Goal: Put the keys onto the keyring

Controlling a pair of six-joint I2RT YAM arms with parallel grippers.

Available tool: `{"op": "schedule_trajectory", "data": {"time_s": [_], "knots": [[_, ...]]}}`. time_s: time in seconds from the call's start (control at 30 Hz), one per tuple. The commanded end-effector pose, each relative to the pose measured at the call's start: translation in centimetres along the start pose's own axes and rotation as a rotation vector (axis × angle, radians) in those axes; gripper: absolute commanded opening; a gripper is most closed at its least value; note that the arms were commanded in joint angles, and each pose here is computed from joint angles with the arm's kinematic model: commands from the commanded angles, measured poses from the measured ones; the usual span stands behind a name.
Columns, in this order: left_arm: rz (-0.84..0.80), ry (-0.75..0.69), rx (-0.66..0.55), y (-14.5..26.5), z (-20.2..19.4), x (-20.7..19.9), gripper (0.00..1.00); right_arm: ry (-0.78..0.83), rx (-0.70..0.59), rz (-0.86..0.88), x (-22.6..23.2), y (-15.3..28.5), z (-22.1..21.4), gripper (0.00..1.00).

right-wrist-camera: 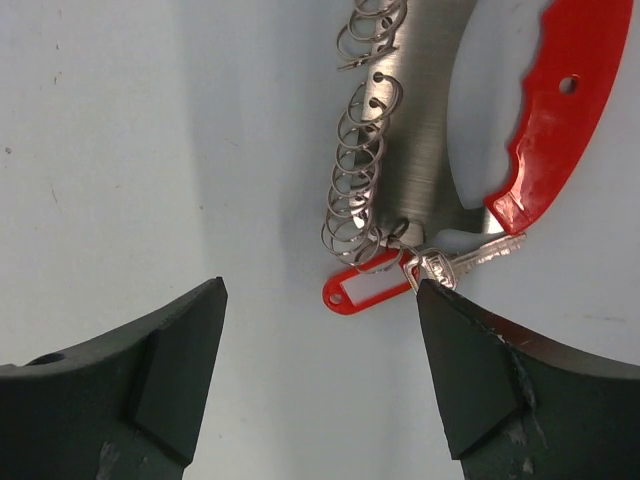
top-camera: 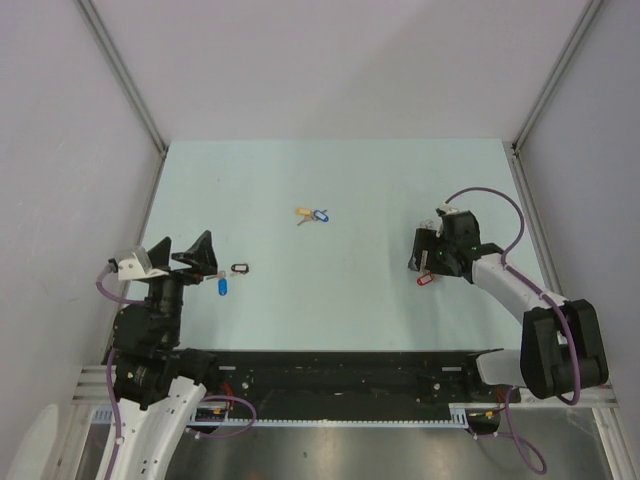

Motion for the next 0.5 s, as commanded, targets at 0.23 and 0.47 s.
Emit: {"op": "schedule_trajectory", "data": {"time_s": [0.23, 0.47], "knots": [[-0.033, 0.015, -0.014, -0.1, 0.2, -0.6, 1.00, 0.062, -0.068, -0.031, 0.0, -2.2, 3.4, 0.78], [-0.039, 0.015, -0.015, -0.1, 0.2, -0.6, 1.00, 0.097, 0.038, 0.007, 1.5, -2.6, 0.8, 0.69]]}}
Point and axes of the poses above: each gripper's point midway between its finger pads, its own y axis back along the fingers, its own x axis along the line the jaws close on, z = x × y, the point moved 1 cm from there along y, back along the fingers, and after that the axes turned 14 degrees about y, right-handed, at the moved point
